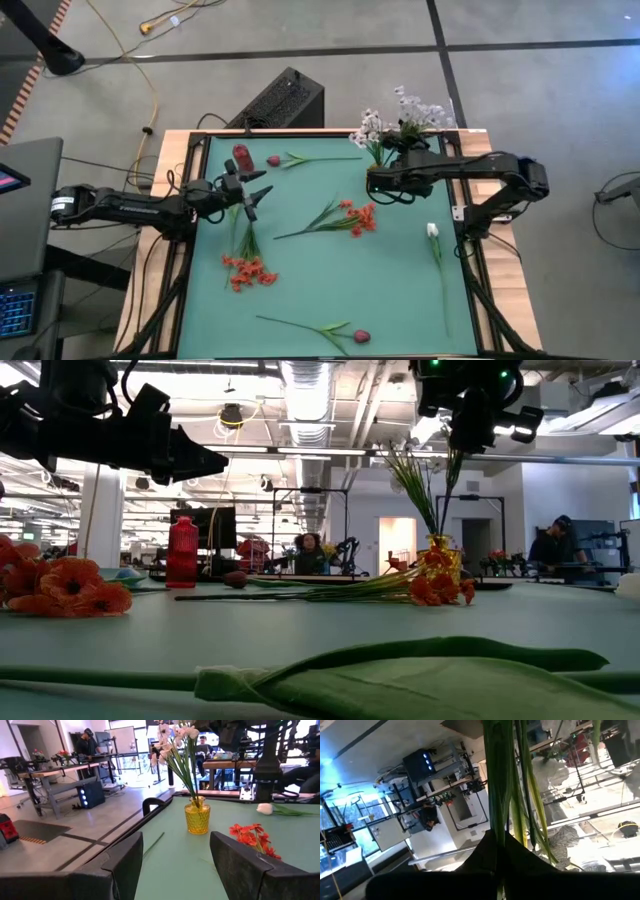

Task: Sort flowers into vase by color
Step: Put the top white flower into the yellow flower vase, then put the right white tulip into the yellow flower vase

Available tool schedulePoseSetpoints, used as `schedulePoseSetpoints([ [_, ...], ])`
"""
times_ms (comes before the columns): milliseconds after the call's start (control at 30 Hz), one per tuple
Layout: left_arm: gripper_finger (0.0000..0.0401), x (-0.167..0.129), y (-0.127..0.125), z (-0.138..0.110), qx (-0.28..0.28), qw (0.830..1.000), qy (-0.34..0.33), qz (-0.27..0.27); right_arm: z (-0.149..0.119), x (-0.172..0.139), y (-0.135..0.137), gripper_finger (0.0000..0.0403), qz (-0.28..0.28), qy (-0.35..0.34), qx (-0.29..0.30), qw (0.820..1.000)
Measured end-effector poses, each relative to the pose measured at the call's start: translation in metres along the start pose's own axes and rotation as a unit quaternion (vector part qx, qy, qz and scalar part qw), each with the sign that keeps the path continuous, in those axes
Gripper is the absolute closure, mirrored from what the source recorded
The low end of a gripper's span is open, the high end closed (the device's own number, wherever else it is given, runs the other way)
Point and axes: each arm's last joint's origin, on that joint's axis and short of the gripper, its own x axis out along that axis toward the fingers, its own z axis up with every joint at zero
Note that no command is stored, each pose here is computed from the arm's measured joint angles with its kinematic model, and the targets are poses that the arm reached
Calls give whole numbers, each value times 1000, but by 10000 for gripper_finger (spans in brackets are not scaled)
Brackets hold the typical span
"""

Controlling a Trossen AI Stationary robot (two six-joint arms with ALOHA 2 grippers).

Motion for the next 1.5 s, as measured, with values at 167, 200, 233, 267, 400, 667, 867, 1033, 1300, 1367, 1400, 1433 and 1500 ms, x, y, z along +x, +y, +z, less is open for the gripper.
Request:
schedulePoseSetpoints([
  [167,181,0,0,0,0,1000,1,0,1,-2,-1,348,-4,-4,13,1000],
  [200,181,0,0,0,1,1000,1,0,1,-2,-1,344,-4,-6,13,1000],
  [233,181,0,0,0,1,1000,1,0,1,-2,-1,342,-4,-6,13,1000],
  [267,181,0,0,0,1,1000,1,0,1,-2,-1,340,-3,-9,13,1000],
  [400,181,0,0,0,2,1000,1,0,3,-2,0,338,19,-48,15,999],
  [667,181,0,0,0,2,1000,1,0,4,-2,0,337,24,-58,21,998],
  [867,181,0,0,0,2,1000,1,0,6,-3,-1,332,34,-81,31,996],
  [1033,181,0,0,0,2,1000,1,0,8,-5,-3,293,30,-92,45,994],
  [1300,181,0,0,0,2,1000,1,0,14,-20,-6,204,32,-139,170,975],
  [1367,181,0,0,0,2,1000,1,0,16,-27,-5,193,45,-173,196,964],
  [1400,181,0,0,0,2,1000,1,0,17,-31,-5,190,49,-187,212,958],
  [1433,181,0,0,0,2,1000,1,0,19,-34,-5,188,54,-202,225,952],
  [1500,181,0,0,0,2,1000,1,0,21,-41,-4,187,71,-231,248,938],
])
